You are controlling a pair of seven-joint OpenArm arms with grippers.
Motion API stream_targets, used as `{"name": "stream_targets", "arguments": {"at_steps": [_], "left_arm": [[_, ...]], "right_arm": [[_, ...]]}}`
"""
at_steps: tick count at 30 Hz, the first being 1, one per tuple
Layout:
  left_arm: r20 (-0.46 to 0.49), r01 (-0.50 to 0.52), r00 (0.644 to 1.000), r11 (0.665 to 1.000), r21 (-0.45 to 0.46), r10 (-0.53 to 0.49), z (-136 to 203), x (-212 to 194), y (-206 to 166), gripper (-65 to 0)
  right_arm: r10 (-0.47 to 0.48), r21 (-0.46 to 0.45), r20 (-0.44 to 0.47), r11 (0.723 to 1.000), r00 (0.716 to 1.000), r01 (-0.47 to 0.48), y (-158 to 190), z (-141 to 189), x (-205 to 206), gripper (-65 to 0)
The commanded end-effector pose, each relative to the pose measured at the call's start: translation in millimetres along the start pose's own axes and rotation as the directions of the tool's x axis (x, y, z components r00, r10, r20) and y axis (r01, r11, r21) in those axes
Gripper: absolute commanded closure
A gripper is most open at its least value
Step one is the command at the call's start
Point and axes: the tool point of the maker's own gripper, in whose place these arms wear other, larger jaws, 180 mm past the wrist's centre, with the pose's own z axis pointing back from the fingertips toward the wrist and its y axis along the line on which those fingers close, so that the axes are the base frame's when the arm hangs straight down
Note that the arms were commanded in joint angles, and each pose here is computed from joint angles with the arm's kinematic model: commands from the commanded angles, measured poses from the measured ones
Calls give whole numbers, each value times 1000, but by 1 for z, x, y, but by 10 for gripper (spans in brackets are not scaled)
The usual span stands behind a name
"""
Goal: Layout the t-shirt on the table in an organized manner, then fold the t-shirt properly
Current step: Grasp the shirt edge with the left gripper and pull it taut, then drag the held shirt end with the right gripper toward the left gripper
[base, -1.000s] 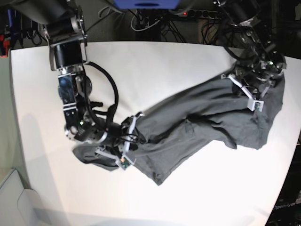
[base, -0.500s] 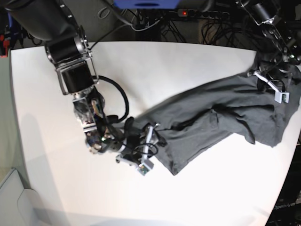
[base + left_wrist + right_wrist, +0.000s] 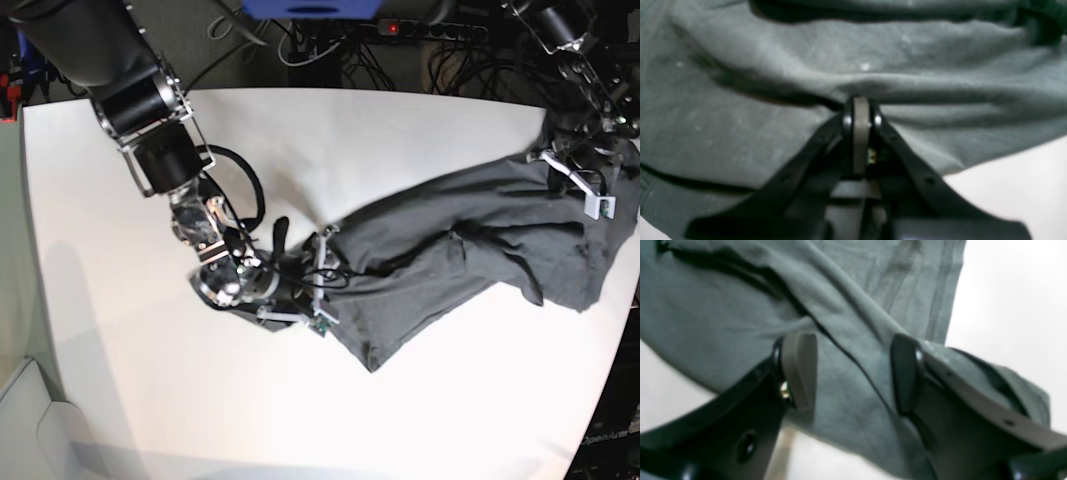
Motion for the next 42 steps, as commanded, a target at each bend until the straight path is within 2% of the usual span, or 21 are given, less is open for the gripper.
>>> {"name": "stream_targets", "arguments": {"at_steps": [1,12,20,23,28,30,32,35,38,42], "left_arm": [[-144,32,989,998,58,-23,4,-29,14,-3],[-143,30,989,998,57,-22,4,-29,13,-3],[-148,31,989,998,57,-22,4,-30,13,-3],[-148,31,989,998,57,-22,4,-30,13,-3],[-149,31,989,998,57,-22,4,-31,13,-3],[-148,32,989,998,57,-23,4,-30,13,-3],[-148,34,989,998,59,-25,5,-30,14,-3],[-135,53,990,996,70,-43,12,-27,16,-3],[-108,78,992,993,85,-69,17,-16,15,-3],[-62,107,993,989,104,-101,25,4,15,-3]], "right_arm": [[29,-19,68,999,997,-28,-11,5,30,-368],[92,-53,64,995,994,-88,-17,5,27,-368],[22,-27,95,999,995,-19,-15,-6,4,-363],[14,-24,112,1000,994,-12,-15,-6,4,-298],[2,-48,152,999,988,5,-27,-1,17,-60],[-36,-82,191,995,981,52,-43,7,26,0],[-63,-119,243,988,968,94,-61,18,37,0],[-53,-172,329,978,943,115,-80,40,63,0],[1,-211,396,973,918,90,-87,60,90,0],[67,-242,423,969,904,41,-83,77,112,-5]]}}
